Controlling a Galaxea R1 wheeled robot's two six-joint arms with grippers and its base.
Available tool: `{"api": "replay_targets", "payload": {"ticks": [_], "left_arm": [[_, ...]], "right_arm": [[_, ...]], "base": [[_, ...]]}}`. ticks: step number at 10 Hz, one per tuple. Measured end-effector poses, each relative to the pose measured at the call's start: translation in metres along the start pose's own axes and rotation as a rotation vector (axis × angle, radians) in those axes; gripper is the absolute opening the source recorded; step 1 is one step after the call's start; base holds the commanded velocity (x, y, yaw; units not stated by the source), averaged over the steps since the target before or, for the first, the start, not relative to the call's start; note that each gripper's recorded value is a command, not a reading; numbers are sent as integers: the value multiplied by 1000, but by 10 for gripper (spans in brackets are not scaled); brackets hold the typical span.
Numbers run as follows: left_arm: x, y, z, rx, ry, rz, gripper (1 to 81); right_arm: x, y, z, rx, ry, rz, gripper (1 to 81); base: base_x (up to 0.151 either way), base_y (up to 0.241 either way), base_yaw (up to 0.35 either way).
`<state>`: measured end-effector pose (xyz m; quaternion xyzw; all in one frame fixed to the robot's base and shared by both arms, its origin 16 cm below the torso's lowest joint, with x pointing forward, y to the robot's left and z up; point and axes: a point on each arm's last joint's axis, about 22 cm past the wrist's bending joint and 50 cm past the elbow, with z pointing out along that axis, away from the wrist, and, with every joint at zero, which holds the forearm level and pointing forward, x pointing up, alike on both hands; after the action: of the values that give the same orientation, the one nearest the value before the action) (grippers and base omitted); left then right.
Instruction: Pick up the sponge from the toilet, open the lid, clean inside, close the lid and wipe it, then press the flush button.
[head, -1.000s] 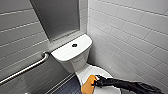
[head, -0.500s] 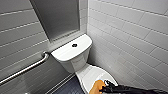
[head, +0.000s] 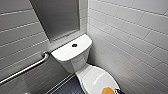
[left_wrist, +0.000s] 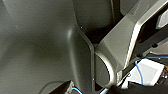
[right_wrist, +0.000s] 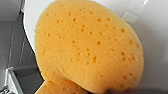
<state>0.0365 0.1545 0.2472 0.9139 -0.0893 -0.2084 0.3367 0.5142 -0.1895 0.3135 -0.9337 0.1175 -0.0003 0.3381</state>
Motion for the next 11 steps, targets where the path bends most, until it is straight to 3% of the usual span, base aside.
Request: {"api": "replay_targets", "payload": {"ticks": [4,7,11], "left_arm": [[-1,-4,-2,6,0,-2,811],[-2,-8,-5,13,0,-3,811],[6,-11,-13,23,8,3,811]], "right_arm": [[-78,78,-37,-81,-20,102,10],[-186,155,-75,-199,-88,223,10],[-301,174,-94,-238,-110,315,10]], "base": [[0,0,0],[0,0,0],[0,0,0]]}}
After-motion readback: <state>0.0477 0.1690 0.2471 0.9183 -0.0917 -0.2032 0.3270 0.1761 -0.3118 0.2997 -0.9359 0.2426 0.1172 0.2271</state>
